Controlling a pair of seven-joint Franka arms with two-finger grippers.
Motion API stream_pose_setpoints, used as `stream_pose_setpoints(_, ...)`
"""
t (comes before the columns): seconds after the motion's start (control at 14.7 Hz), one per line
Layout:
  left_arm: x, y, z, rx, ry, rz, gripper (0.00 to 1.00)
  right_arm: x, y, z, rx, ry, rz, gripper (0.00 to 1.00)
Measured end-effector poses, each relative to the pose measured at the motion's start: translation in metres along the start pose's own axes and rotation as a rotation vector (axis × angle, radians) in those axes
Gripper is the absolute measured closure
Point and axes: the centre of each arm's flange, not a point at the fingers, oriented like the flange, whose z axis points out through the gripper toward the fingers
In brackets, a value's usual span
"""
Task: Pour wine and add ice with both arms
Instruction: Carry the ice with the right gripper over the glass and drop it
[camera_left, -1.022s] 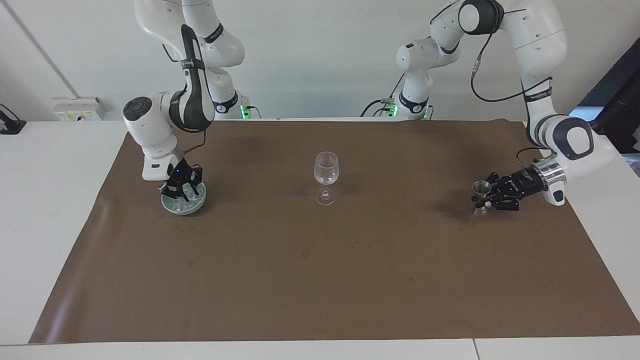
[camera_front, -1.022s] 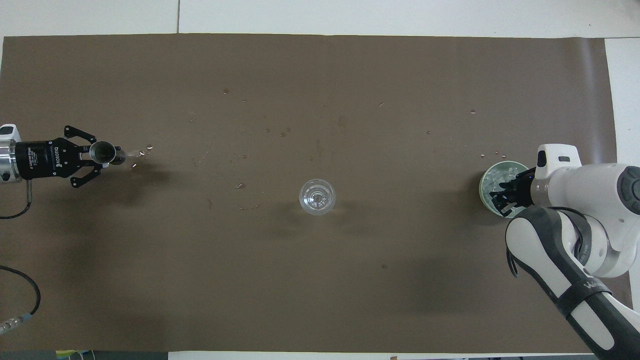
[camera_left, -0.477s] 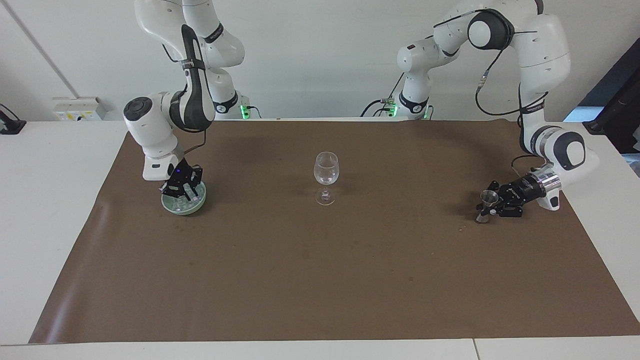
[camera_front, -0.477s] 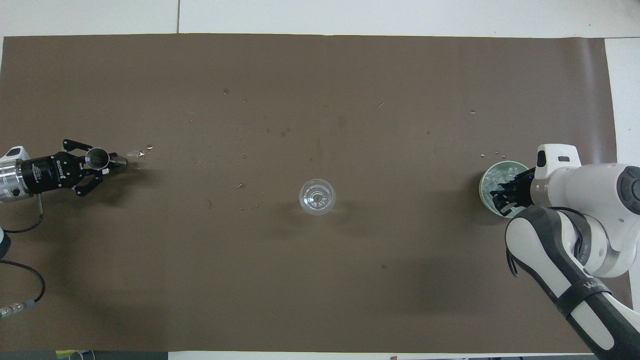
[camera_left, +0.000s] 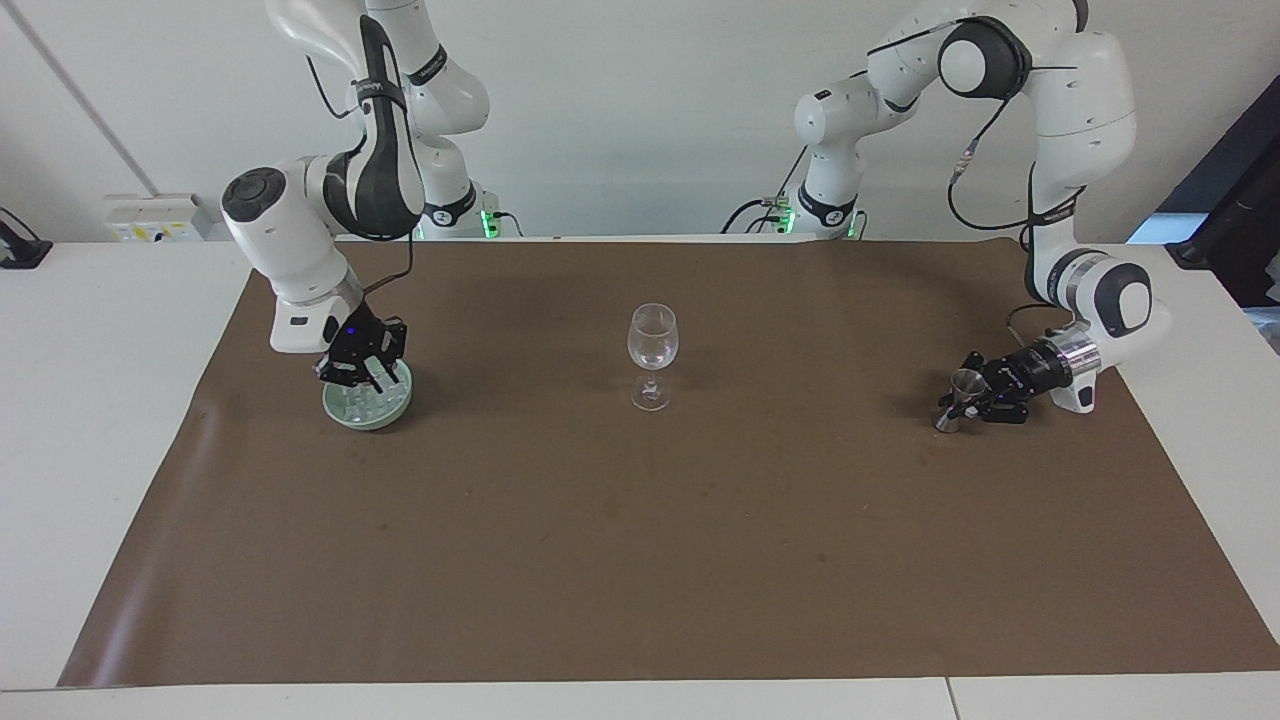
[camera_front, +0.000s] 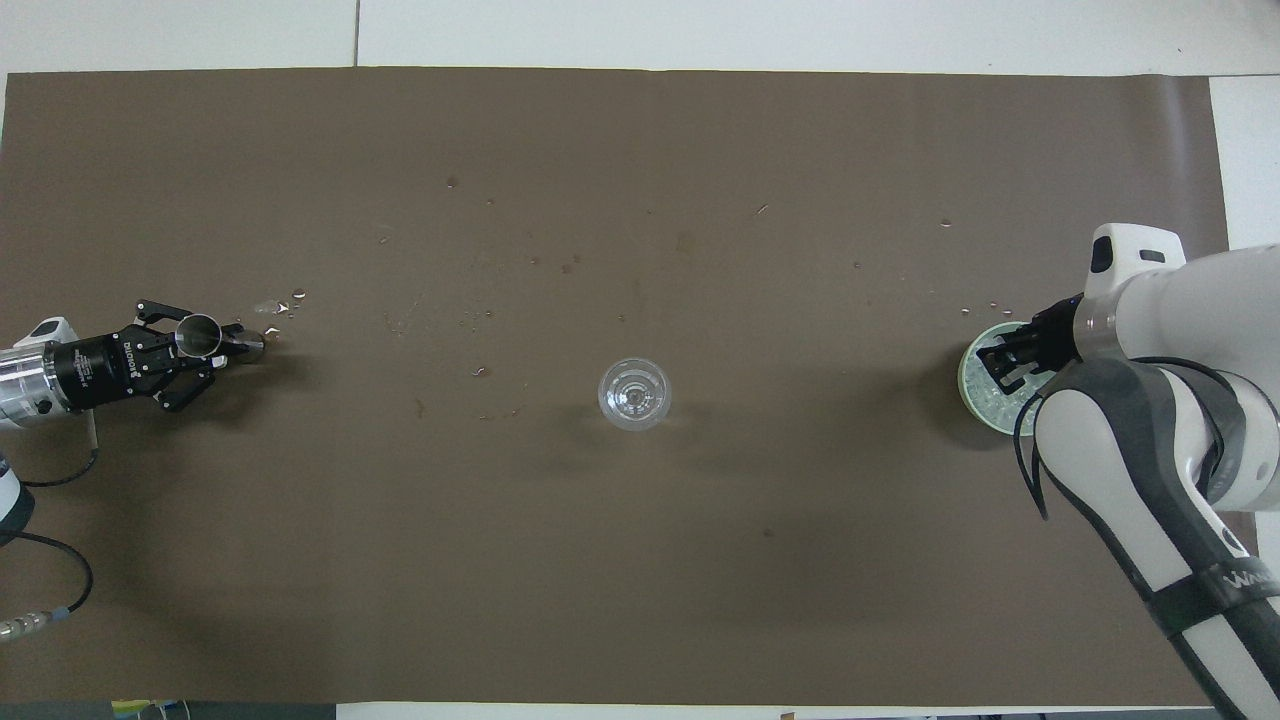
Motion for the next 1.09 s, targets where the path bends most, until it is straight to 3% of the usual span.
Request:
stream_pose_setpoints(0.2,-0.006,0.003,-0.012,-0.019,-0.001,-0.014,0.50,0.057,-0.065,-0.049,0.009,0.010,0.169,0.77)
stream_pose_setpoints(0.48,-0.020,0.018,-0.036,-0.051,0.026,-0.001,0.02,0.125,-0.168,-0.096,0.039,0.059,0.398,0.77)
stream_pose_setpoints(0.61,-0.025,0.023,-0.051,-0.008,0.088,0.031,0.00,0.148,-0.225,-0.103,0.040,0.075,0.465,0.77)
stream_pose_setpoints(0.82,-0.051,0.043,-0.074,0.101,0.231,0.124,0.00,0.162,-0.299,-0.089,0.002,0.073,0.491,0.77)
stream_pose_setpoints(1.09,-0.113,0.072,-0.104,0.257,0.414,0.267,0.00,0.170,-0.336,-0.056,-0.025,0.052,0.475,0.77)
